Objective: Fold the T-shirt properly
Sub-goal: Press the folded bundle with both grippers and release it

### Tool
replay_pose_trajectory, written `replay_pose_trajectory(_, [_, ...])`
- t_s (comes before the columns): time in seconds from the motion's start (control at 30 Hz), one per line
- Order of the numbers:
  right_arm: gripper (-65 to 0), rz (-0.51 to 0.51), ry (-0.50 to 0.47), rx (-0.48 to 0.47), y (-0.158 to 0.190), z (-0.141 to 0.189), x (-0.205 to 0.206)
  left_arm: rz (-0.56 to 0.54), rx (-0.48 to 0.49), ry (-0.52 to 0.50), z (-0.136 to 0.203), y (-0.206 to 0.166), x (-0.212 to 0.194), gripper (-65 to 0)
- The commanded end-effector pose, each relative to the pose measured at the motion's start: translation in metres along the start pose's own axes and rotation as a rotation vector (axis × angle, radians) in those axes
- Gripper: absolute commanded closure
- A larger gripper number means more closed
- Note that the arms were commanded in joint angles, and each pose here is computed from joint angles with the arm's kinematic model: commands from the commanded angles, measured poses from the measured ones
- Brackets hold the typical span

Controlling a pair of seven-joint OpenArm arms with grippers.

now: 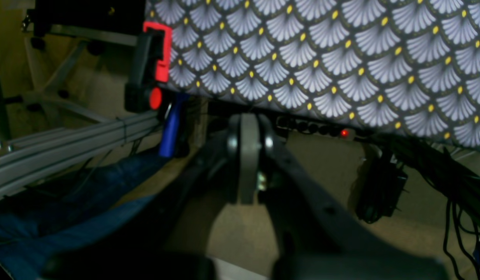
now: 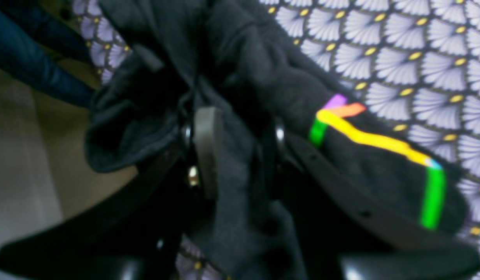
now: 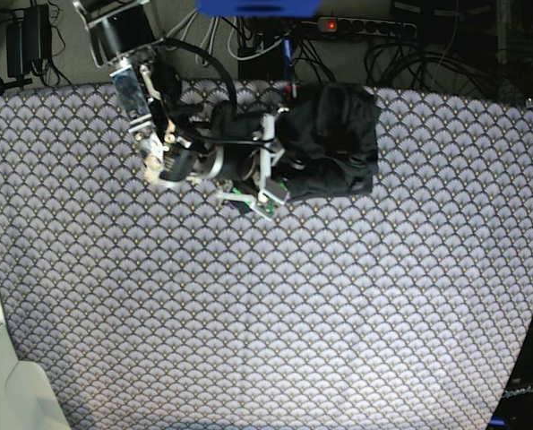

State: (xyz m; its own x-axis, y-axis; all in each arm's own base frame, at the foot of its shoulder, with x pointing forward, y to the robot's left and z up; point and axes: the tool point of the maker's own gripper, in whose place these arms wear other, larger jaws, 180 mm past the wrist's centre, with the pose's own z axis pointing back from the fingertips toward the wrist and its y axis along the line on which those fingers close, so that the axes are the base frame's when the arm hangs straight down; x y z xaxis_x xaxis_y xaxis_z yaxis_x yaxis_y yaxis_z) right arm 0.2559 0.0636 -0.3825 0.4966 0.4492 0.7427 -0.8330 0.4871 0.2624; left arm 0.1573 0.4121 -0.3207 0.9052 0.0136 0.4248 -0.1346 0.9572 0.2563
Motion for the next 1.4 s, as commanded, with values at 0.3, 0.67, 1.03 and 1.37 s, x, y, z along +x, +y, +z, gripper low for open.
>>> replay_pose_trajectory(0.3, [-15.8, 0.043, -0.003, 0.128, 0.033, -0.037, 0.024, -0.033, 0.017, -0.017, 0.005, 0.004, 0.008, -0.5])
replay_pose_trajectory(0.67, [-15.8, 0.159, -0.046, 0.225, 0.077, -0.055, 0.067, -0.132, -0.186, 0.048, -0.023, -0.086, -0.010, -0.5])
replay_pose_trajectory(1.03, [-16.1, 0.265, 0.014, 0.086, 0.020, -0.014, 0.046, -0.159, -0.406, 0.029, -0.031, -0.186, -0.005, -0.6])
replay_pose_trajectory(1.37, [-16.4, 0.242, 0.051, 0.024, -0.007, 0.005, 0.025, -0.233, -0.457, -0.102, 0.007, -0.220, 0.016, -38.3])
